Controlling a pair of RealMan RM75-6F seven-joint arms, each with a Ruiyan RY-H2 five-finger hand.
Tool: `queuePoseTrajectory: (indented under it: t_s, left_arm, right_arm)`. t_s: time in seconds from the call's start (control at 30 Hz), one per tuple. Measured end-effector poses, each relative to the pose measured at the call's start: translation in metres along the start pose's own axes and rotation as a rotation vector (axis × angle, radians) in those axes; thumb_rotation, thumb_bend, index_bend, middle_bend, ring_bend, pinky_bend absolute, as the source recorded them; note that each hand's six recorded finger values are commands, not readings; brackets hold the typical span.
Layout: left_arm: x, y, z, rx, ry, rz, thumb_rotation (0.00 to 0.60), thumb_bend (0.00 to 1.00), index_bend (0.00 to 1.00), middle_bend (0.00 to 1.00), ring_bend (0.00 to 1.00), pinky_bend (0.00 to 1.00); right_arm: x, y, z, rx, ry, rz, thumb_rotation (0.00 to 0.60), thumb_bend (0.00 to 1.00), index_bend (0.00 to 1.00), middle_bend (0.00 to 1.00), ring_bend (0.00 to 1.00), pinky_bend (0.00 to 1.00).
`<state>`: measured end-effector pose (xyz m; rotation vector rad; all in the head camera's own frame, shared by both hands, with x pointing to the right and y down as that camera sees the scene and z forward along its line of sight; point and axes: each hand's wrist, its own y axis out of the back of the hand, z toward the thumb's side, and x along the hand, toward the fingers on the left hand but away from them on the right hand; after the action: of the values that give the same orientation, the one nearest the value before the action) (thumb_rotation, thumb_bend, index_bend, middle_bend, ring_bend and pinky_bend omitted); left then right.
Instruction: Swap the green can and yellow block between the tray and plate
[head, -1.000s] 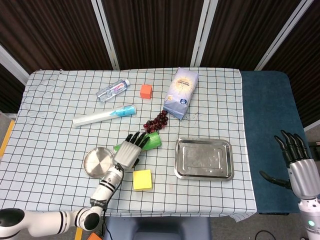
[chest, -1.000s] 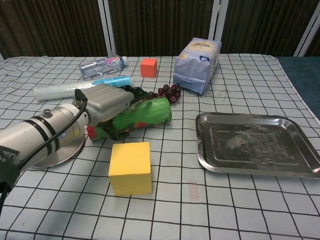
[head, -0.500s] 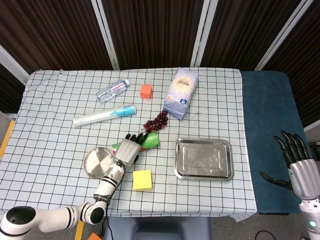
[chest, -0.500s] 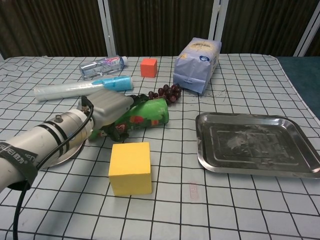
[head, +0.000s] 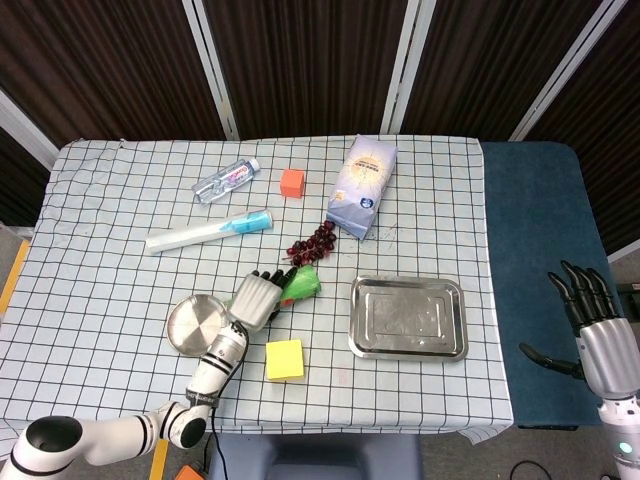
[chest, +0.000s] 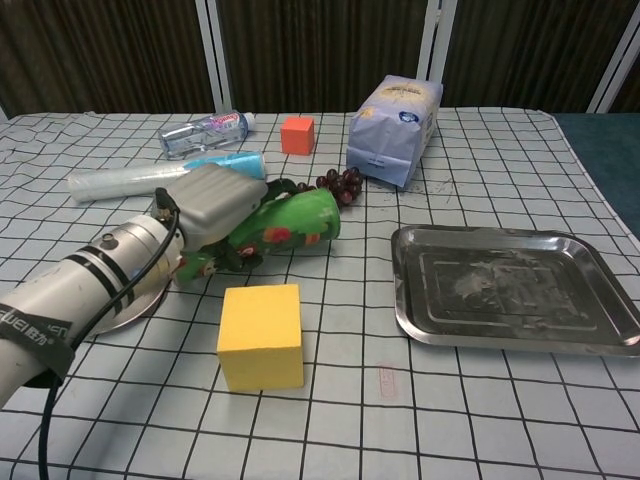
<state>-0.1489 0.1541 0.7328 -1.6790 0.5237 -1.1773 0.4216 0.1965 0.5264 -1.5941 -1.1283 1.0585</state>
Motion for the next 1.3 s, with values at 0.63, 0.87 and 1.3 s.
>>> queuePoseTrajectory:
  t_s: [0.63,0.87,1.3]
  left_arm:
    - [-0.088,0.012,-0.084,-0.036,0.083,0.008,0.600,0.51,0.32,0.57,0.53,0.65]
    - [-0.104,-0.011,-0.101,-0.076,0.131,-0.037,0.600,0.50,0.31,0.53,0.51,0.61]
    - [-0.114,-0.015,-0.101,-0.055,0.139,-0.075,0.600,0.43,0.05,0.20,0.20,0.34]
  right_arm:
    - [0.000,-0.005,0.002,0.009,-0.007,0.012,0.600,0.00,0.01,0.00,0.00,0.00]
    - [-0.002,-0.005,0.000,0.013,-0.019,0.012,0.600,0.00,0.01,0.00,0.00,0.00]
    - [-0.002,-0.003,0.002,0.008,-0.002,-0.006,0.600,0.00,0.03,0.00,0.00,0.00]
